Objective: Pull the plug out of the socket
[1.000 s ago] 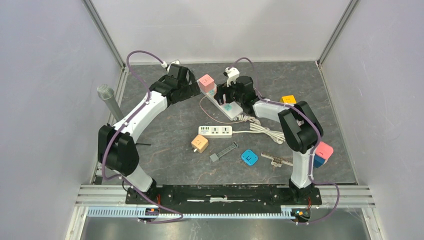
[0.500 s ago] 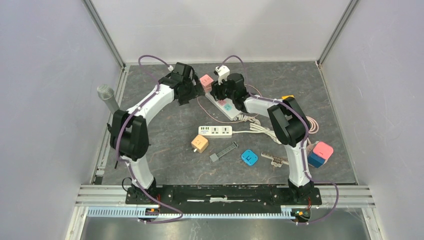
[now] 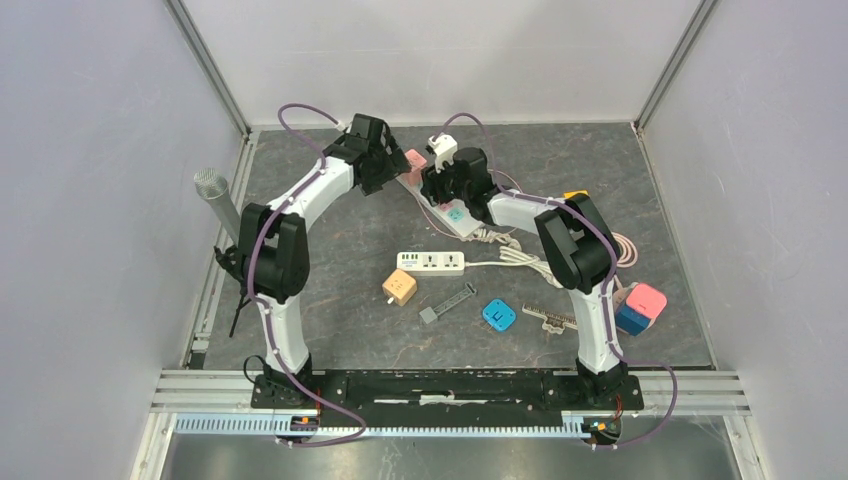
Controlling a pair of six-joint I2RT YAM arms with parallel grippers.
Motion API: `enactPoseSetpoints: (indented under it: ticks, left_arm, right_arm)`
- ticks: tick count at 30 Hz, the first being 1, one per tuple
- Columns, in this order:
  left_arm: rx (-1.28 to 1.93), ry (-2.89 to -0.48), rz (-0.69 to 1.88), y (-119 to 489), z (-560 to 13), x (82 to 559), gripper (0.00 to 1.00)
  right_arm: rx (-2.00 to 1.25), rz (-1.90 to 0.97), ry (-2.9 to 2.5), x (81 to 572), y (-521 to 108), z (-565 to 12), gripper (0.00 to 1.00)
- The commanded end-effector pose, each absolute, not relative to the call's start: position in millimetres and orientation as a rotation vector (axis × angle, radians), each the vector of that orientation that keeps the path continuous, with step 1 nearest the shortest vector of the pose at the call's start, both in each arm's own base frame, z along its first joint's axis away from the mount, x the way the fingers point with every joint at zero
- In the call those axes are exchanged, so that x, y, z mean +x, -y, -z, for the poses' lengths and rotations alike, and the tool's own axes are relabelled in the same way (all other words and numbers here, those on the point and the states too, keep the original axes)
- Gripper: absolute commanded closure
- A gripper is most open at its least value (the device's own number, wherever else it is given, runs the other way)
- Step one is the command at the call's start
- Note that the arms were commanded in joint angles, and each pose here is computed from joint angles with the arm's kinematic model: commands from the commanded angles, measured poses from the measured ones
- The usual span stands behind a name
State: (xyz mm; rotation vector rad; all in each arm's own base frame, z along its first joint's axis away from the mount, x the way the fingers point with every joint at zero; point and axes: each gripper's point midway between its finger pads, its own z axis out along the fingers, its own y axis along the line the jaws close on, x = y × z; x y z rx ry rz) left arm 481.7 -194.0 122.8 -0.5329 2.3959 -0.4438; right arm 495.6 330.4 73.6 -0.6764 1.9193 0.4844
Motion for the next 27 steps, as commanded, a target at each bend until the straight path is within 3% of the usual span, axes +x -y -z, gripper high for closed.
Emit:
enactPoseSetpoints:
  ticks: [1,5,10,14,17,21,27]
  left_arm:
    - [-0.592,-2.296,0.469,190.0,-141.6,505.2,0.12]
    - [-0.55,-2.294,0.503,192.9,-145.8,498.1,0.14]
    - [-0.474,-2.286,0.6,197.8,-168.9,477.6,0.25]
    - [-0.42,-2.21,0.624,190.7,-197.4,457.4,0.26]
    - [-0.347,-2.168,0.663,191.2,-212.3,443.6,0.23]
    - [-0.356,-2.112,0.641,182.4,-219.4,440.1,0.15]
    - [-0.507,-2.249,0.55,179.2,-196.2,476.9,0.12]
  right_arm:
    - [-0.706,-0.523,-1.873,501.7,-345.7,-87.4,0.47]
    - [-0.701,-0.505,-1.882,503.6,-343.6,-84.0,0.62]
    - [-0.697,-0.487,-1.891,502.9,-339.6,-86.2,0.89]
    - [-0.686,-0.473,-1.887,500.9,-335.3,-89.3,0.9]
    - [-0.686,-0.475,-1.885,501.0,-335.7,-89.1,0.8]
    - [-0.69,-0.479,-1.884,502.3,-337.4,-89.6,0.55]
    - [-0.682,-0.463,-1.898,502.4,-334.5,-88.5,0.39]
